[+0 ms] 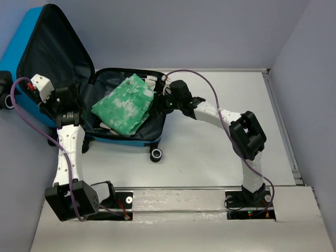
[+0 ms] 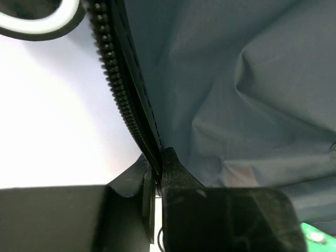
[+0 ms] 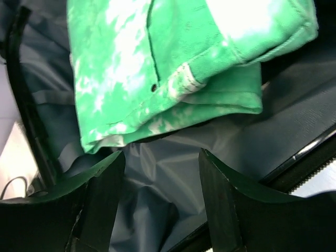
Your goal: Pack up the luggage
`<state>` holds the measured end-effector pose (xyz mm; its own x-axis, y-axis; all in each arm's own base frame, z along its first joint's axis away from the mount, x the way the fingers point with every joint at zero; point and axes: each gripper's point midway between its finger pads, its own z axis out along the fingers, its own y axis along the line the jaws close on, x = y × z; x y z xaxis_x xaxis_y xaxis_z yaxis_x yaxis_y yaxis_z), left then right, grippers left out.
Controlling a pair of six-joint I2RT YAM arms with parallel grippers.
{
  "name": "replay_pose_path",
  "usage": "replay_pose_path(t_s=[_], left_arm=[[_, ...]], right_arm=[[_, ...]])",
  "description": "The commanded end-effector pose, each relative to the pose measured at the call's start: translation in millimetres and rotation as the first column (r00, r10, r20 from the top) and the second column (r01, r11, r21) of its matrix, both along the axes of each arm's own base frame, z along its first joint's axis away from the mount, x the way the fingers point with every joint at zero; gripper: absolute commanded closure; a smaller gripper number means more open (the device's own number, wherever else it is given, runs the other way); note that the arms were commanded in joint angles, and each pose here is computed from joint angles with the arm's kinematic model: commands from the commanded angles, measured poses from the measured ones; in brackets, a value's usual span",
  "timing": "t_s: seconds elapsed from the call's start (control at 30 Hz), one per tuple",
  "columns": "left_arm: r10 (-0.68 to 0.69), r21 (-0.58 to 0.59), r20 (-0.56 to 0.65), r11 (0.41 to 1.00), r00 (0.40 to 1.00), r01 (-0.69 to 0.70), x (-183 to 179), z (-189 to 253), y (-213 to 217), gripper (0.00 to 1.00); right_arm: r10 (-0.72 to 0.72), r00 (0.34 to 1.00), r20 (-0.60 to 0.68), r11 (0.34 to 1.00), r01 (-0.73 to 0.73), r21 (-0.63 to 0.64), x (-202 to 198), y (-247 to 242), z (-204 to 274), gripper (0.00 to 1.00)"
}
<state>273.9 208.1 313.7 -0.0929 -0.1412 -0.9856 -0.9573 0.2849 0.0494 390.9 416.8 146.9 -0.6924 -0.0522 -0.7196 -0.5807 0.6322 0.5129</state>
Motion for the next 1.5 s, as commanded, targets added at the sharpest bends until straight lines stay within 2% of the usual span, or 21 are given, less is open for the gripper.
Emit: replay_pose_path(t_s=[0.0,0.07,0.23,0.37,0.47,0.63,0.73,0.87,0.9,0.97,1.0,1.1,1.13,1.2,1.23,1.27,1.33,1.37,1.4,1.43,1.47], left_arm=[[-0.034,0.038,0.052,0.999,0.998,0.032,-0.9,12.8,-11.7,0.94],[-0.045,0.053,0.063,0.998,0.997,0.041,-1.6,15.6,-16.6,0.94],[-0.059,0.046,0.057,0.997,0.997,0.056,-0.1,9.7,-19.6,0.94],[-0.106,0.042,0.096,0.994,0.99,0.103,0.9,13.5,-32.2,0.94],[-0.14,0.051,0.091,0.989,0.986,0.136,2.7,9.2,-51.5,0.94],[-0.242,0.056,0.102,0.97,0.965,0.237,13.1,6.7,-89.2,0.94],[-0.309,0.058,0.113,0.951,0.944,0.304,17.6,7.8,-113.0,0.94],[-0.44,0.078,0.135,0.898,0.888,0.433,14.2,13.5,-167.7,0.94],[-0.504,0.085,0.141,0.864,0.852,0.497,10.5,15.3,-194.6,0.94],[-0.562,0.09,0.152,0.827,0.813,0.555,3.6,16.1,-221.1,0.94],[-0.637,0.083,0.181,0.769,0.749,0.634,-1.2,16.0,-253.1,0.94],[-0.741,0.048,0.189,0.662,0.644,0.748,-9.6,6.7,-301.8,0.94],[-0.781,0.004,0.253,0.591,0.571,0.807,-17.2,8.8,-330.0,0.94],[-0.831,-0.024,0.263,0.502,0.49,0.865,-23.6,7.6,-369.0,0.94],[-0.865,-0.036,0.287,0.42,0.412,0.907,-36.0,7.8,-397.7,0.94],[-0.896,-0.034,0.25,0.372,0.368,0.928,-39.7,2.8,-418.0,0.94],[-0.915,-0.057,0.286,0.28,0.285,0.958,-50.5,16.4,-447.9,0.92],[-0.929,-0.056,0.291,0.224,0.23,0.973,-64.3,19.9,-466.6,0.68],[-0.922,-0.052,0.328,0.201,0.207,0.978,-69.7,37.3,-472.3,0.49],[-0.919,-0.052,0.351,0.174,0.181,0.983,-74.9,47.3,-477.6,0.37],[-0.901,-0.05,0.41,0.134,0.143,0.99,-81.7,64.3,-483.4,0.21]], right_arm=[[-0.132,0.989,-0.069,0.973,0.116,-0.199,-2.5,-28.2,-61.3,0.36],[-0.139,0.989,-0.052,0.972,0.126,-0.199,-5.3,-33.9,-57.0,0.35],[-0.116,0.991,0.059,0.988,0.122,-0.1,-12.0,-38.5,12.3,0.21],[-0.212,0.965,0.152,0.97,0.227,-0.085,-9.0,-62.6,53.4,0.18],[-0.321,0.927,0.192,0.916,0.355,-0.184,5.0,-88.4,36.5,0.18],[-0.305,0.949,0.073,0.904,0.313,-0.291,3.2,-80.6,-29.5,0.19],[-0.277,0.961,0.002,0.913,0.264,-0.311,0.9,-68.9,-60.9,0.29],[-0.249,0.968,-0.041,0.933,0.228,-0.28,1.9,-54.0,-68.5,0.81],[-0.256,0.966,-0.031,0.93,0.237,-0.281,4.5,-54.4,-67.1,0.93],[-0.273,0.962,-0.007,0.919,0.259,-0.299,6.0,-61.3,-66.6,0.93],[-0.29,0.957,0.006,0.915,0.279,-0.29,12.1,-69.8,-59.5,0.93],[-0.304,0.953,0.017,0.912,0.296,-0.284,16.3,-87.7,-53.6,0.93],[-0.322,0.946,0.029,0.906,0.316,-0.28,19.6,-103.9,-49.6,0.93],[-0.318,0.948,-0.003,0.911,0.305,-0.277,12.6,-121.4,-57.2,0.93],[-0.326,0.945,-0.008,0.91,0.312,-0.272,12.4,-131.4,-57.0,0.93],[-0.355,0.935,0.001,0.906,0.344,-0.247,19.7,-151.1,-46.6,0.93],[-0.373,0.927,-0.039,0.902,0.352,-0.249,11.0,-174.3,-57.0,0.93],[-0.39,0.92,-0.023,0.899,0.376,-0.224,11.2,-185.4,-44.2,0.86],[-0.419,0.907,-0.035,0.89,0.403,-0.212,13.8,-202.5,-42.4,0.75],[-0.433,0.901,-0.039,0.886,0.417,-0.202,12.4,-212.0,-39.0,0.63],[-0.45,0.892,-0.043,0.881,0.436,-0.185,5.6,-222.4,-32.1,0.32]])
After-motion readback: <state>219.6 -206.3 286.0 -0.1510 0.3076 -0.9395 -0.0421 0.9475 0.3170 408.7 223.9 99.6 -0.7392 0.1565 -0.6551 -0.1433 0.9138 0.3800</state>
